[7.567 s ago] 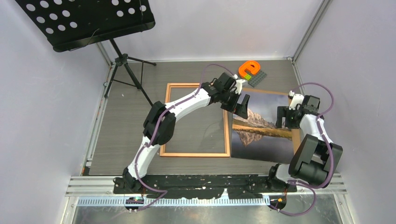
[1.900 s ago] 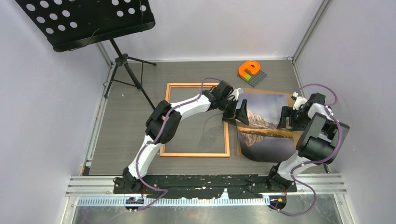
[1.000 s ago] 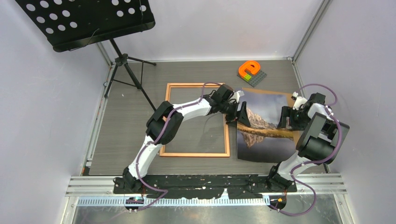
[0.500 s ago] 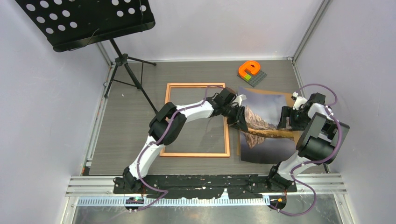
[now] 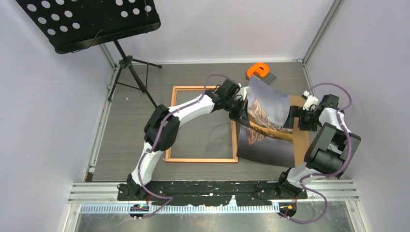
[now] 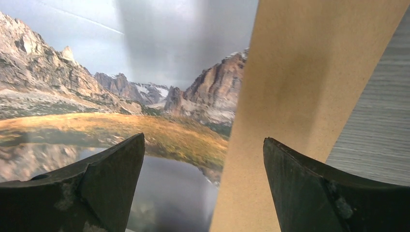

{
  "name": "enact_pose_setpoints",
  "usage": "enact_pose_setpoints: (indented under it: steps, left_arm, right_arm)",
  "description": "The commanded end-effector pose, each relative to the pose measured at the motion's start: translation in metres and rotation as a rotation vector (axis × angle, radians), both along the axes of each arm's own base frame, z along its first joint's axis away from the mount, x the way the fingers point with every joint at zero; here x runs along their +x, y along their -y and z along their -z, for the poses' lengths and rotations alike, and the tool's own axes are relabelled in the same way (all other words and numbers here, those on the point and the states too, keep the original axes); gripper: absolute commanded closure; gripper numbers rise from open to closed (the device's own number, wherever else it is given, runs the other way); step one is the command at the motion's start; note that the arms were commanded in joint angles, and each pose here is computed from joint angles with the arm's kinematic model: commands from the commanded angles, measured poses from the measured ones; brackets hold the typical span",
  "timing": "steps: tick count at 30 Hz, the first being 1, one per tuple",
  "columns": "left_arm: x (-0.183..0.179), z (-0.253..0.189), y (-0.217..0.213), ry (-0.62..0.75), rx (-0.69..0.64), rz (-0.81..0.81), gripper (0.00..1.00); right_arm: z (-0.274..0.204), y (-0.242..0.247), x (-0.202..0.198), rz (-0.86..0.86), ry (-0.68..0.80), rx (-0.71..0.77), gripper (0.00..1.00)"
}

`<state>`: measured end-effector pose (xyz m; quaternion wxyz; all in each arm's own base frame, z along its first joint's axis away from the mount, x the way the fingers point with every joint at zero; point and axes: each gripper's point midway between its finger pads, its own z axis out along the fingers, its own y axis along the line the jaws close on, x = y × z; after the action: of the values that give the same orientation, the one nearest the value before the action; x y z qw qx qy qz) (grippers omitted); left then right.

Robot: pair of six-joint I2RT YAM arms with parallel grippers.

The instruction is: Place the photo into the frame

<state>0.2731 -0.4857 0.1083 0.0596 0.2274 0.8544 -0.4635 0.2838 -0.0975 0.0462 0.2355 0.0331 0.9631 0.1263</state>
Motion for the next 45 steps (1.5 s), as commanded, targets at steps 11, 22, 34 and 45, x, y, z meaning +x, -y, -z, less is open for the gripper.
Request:
enact_pose_setpoints:
  steps: [11,22,34,45]
  left_arm:
    - [0.029,-0.128,-0.096,0.444,0.058,-0.069,1.00]
    - [0.063,-0.178,-0.210,0.655,0.241,-0.260,1.00]
    - [0.080,-0.110,-0.252,0.640,0.406,-0.280,1.00]
    - [0.077,-0.039,-0.253,0.525,0.419,-0.204,0.30]
  right_arm:
    - [-0.151,-0.098,0.048,-0.184,0.406,0.163,0.03]
    - [-0.243,-0.213,0.085,-0.362,0.574,0.335,0.01]
    - [-0.193,-0.272,0.087,-0.438,0.425,0.393,0.00]
    - [-0.082,-0.225,0.059,-0.431,0.188,0.074,0.00]
